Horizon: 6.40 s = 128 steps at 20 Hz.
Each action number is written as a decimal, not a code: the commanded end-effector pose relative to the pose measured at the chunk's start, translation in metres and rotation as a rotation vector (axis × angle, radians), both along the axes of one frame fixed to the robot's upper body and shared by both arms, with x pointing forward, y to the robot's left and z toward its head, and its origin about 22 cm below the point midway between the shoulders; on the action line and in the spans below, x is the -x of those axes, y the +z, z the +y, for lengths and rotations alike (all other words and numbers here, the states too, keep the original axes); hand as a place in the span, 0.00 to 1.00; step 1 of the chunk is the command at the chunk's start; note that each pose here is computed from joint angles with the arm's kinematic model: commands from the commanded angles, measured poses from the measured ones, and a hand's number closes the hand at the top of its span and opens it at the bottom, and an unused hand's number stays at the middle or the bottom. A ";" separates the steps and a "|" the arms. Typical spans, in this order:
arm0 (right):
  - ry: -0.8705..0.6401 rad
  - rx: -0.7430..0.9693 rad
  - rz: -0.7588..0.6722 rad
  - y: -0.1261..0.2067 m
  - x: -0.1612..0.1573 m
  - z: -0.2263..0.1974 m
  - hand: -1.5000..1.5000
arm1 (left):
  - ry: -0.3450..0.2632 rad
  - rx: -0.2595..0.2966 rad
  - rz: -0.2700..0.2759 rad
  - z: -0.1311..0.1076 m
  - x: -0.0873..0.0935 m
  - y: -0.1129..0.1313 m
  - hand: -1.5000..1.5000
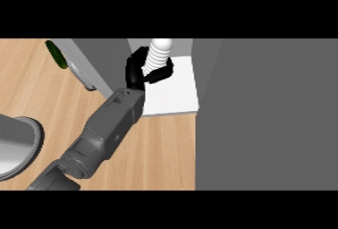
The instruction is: Pick up the bottled water, place it into the cabinet and close the cabinet
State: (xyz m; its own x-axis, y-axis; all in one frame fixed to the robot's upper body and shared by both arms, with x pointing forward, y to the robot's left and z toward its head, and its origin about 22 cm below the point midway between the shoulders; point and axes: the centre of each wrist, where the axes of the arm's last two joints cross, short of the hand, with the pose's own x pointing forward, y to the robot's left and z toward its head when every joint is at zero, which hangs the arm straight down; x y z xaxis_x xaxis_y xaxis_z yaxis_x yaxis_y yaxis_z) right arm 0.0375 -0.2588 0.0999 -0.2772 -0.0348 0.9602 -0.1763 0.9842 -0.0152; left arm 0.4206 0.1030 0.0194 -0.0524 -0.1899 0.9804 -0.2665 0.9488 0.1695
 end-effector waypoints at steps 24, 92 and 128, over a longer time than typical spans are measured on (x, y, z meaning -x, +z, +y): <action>0.060 -0.066 -0.020 0.008 -0.005 0.006 0.00 | -0.204 0.082 -0.284 -0.005 -0.024 0.050 0.00; 0.859 0.234 -0.018 0.061 0.003 0.063 1.00 | -0.414 0.556 -0.270 0.159 0.251 0.008 0.00; 0.984 0.310 -0.060 0.043 -0.042 0.084 1.00 | -0.582 0.514 -0.258 0.229 0.261 0.041 0.00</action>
